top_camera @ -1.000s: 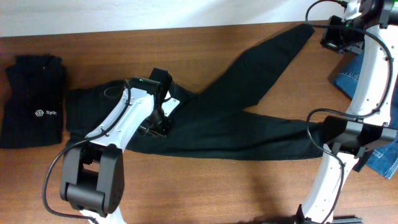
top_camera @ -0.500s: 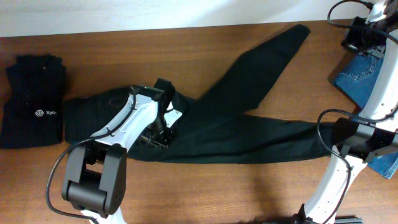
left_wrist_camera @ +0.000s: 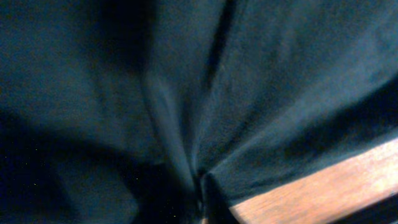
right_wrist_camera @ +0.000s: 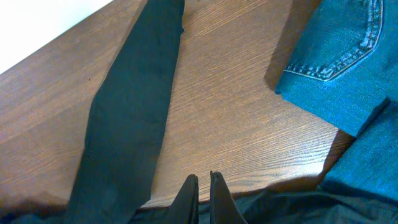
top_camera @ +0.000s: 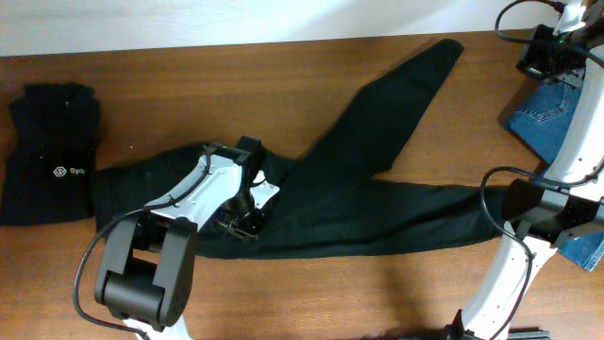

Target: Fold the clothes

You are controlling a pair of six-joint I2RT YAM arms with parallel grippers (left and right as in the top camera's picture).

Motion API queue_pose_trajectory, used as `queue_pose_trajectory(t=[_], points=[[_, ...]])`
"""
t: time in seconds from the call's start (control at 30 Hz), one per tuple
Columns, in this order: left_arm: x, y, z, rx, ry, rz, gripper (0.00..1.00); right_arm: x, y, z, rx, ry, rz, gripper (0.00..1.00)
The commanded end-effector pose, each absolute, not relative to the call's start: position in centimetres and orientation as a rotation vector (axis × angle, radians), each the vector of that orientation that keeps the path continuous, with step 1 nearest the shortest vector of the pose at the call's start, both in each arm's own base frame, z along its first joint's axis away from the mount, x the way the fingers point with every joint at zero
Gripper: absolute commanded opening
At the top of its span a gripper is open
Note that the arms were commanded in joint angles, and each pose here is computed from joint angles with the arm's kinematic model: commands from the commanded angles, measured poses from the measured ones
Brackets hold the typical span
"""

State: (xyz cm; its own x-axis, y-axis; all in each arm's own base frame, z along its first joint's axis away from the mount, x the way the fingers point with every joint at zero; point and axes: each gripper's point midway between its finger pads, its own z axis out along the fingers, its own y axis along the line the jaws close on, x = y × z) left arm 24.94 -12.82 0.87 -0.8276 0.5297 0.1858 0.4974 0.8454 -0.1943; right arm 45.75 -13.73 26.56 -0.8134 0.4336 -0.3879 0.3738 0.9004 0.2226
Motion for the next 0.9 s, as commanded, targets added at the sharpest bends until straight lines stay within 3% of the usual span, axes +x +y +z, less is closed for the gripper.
queue_pose_trajectory(t=[0.0, 0.03, 0.13, 0.17, 0.37, 0.47, 0.53, 0.57, 0.6, 0.67, 0.87], points=[[23.5, -13.7, 1.0, -0.788, -2.771, 0.295, 0.58, 44.9, -12.9, 29.3, 0.539, 2.579, 0.184, 0.04], [23.5, -13.7, 1.0, -0.788, -2.771, 0.294, 0.74, 44.8, -12.9, 29.4, 0.538, 2.577, 0.184, 0.04], [24.2, -13.9, 1.7, -0.792, -2.783, 0.297, 0.87, 44.8, -12.9, 29.4, 0.533, 2.577, 0.182, 0.04], [24.7, -14.1, 2.2, -0.797, -2.794, 0.299, 0.95, 44.8, -12.9, 29.4, 0.533, 2.577, 0.182, 0.04], [30.1, -15.6, 7.7, -0.881, -2.957, 0.288, 0.97, 44.8, -12.9, 29.4, 0.533, 2.577, 0.183, 0.04], [32.5, -16.1, 10.9, -1.0, -3.043, 0.268, 0.93, 44.8, -12.9, 29.4, 0.533, 2.577, 0.183, 0.04], [34.1, -16.0, 12.6, -1.026, -3.109, 0.212, 0.7, 44.9, -12.7, 29.4, 0.529, 2.576, 0.197, 0.04], [34.9, -15.8, 13.3, -1.036, -3.144, 0.178, 0.53, 44.9, -12.5, 29.5, 0.523, 2.574, 0.214, 0.04], [35.7, -15.7, 13.8, -1.042, -3.175, 0.149, 0.25, 45.0, -12.2, 29.5, 0.507, 2.574, 0.228, 0.04], [37.0, -15.6, 14.2, -1.012, -3.236, 0.144, 0.01, 45.1, -11.7, 29.6, 0.471, 2.576, 0.248, 0.04], [39.8, -12.9, 12.8, -0.785, -3.334, 0.212, 0.01, 44.8, -10.6, 30.8, 0.406, 2.566, 0.203, 0.04]])
